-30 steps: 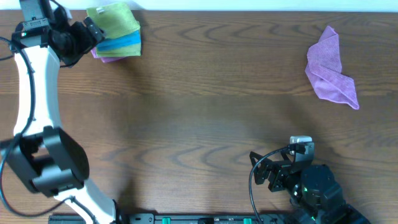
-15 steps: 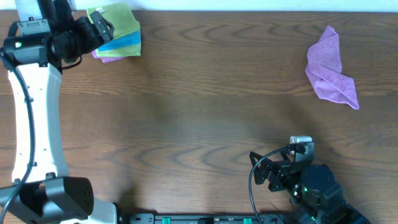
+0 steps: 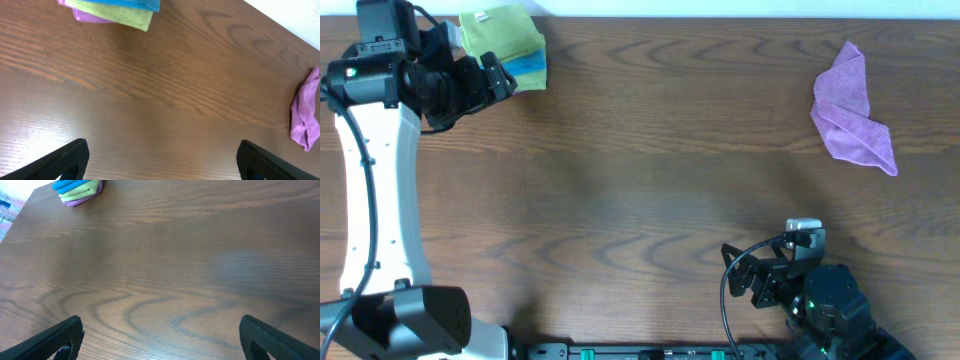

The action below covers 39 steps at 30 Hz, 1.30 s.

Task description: Fold the cloth

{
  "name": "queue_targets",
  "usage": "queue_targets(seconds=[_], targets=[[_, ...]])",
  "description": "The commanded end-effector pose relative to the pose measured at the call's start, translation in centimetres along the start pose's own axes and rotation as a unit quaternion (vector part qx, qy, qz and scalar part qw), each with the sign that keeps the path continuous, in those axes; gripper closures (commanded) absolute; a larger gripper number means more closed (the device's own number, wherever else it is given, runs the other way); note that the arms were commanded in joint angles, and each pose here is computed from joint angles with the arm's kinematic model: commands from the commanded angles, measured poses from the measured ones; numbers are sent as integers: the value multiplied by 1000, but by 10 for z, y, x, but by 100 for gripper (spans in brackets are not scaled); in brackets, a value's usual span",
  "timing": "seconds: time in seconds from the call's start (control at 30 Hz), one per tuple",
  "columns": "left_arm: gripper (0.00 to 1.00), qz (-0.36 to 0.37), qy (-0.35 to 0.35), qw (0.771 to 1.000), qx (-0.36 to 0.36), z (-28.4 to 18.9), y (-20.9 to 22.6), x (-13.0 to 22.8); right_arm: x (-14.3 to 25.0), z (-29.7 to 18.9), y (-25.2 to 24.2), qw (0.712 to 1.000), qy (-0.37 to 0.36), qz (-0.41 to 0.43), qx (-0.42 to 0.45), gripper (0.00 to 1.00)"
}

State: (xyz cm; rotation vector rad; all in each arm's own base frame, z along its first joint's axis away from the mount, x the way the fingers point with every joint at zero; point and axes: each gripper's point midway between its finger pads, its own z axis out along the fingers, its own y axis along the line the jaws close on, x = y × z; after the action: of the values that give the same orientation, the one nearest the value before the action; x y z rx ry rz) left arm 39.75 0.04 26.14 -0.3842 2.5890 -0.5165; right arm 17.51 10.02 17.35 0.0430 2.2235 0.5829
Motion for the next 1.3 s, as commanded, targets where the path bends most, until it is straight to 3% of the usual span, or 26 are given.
queue_targets(seconds=[0.0,0.33,0.73,1.27], targets=[[5,60,-42,997,7,-33,-15,-2,-1,0,-4,1000,-5,-4,8,0],[5,124,-119,984,-41,-88,-9,29,-1,0,-4,1000,-5,-4,8,1],[5,136,-154,978,-37,-55,27,120,-1,0,-4,1000,-5,-4,8,1],[4,160,-216,963,-30,-18,58,186,-1,0,-4,1000,-5,-4,8,1]])
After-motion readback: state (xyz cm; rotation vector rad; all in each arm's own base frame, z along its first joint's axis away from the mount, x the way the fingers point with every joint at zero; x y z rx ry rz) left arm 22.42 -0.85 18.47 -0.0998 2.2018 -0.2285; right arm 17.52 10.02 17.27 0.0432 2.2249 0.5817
